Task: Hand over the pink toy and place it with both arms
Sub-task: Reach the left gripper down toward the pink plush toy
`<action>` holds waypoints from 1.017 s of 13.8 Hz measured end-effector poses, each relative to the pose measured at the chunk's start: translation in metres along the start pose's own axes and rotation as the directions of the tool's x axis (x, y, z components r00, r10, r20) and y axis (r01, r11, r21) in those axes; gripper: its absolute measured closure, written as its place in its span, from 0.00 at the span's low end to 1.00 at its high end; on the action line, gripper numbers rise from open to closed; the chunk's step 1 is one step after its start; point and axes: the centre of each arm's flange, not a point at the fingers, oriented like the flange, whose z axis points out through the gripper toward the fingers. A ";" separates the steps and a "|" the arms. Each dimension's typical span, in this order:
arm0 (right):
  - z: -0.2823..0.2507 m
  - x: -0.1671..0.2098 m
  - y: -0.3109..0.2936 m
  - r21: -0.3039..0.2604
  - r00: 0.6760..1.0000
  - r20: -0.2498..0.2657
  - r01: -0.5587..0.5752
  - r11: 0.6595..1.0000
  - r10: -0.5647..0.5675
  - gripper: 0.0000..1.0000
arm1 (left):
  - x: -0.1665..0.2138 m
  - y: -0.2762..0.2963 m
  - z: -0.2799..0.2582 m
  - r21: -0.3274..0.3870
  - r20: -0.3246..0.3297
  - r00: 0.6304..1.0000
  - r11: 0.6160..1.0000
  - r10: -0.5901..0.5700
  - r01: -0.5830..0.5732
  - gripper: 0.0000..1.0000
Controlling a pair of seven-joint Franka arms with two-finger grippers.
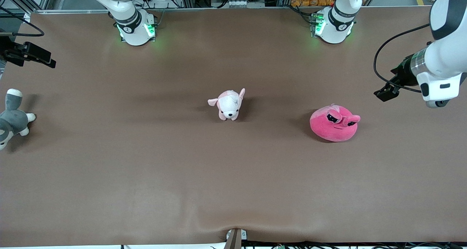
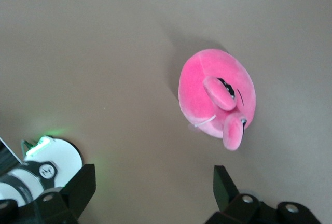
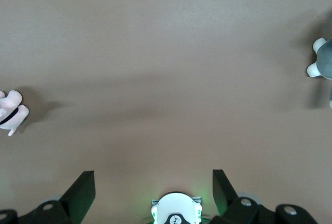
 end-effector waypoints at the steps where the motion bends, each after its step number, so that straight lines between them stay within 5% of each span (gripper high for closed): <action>1: 0.000 0.000 0.000 0.000 1.000 0.000 0.000 1.000 0.000 0.00 | 0.001 0.004 0.010 -0.003 0.006 0.999 0.999 -0.051 0.051 0.00; 6: 0.000 0.000 0.000 0.000 1.000 0.003 -0.001 1.000 0.001 0.00 | 0.021 0.010 0.061 -0.051 0.096 0.942 0.944 -0.321 0.327 0.00; 10: 0.000 0.000 0.001 0.000 1.000 0.004 -0.002 1.000 0.002 0.00 | 0.036 0.006 0.086 -0.077 0.119 0.911 0.912 -0.394 0.404 0.00; 14: 0.000 0.000 0.002 0.000 1.000 0.004 -0.003 1.000 0.003 0.00 | 0.050 0.002 0.101 -0.113 0.223 0.867 0.872 -0.445 0.476 0.00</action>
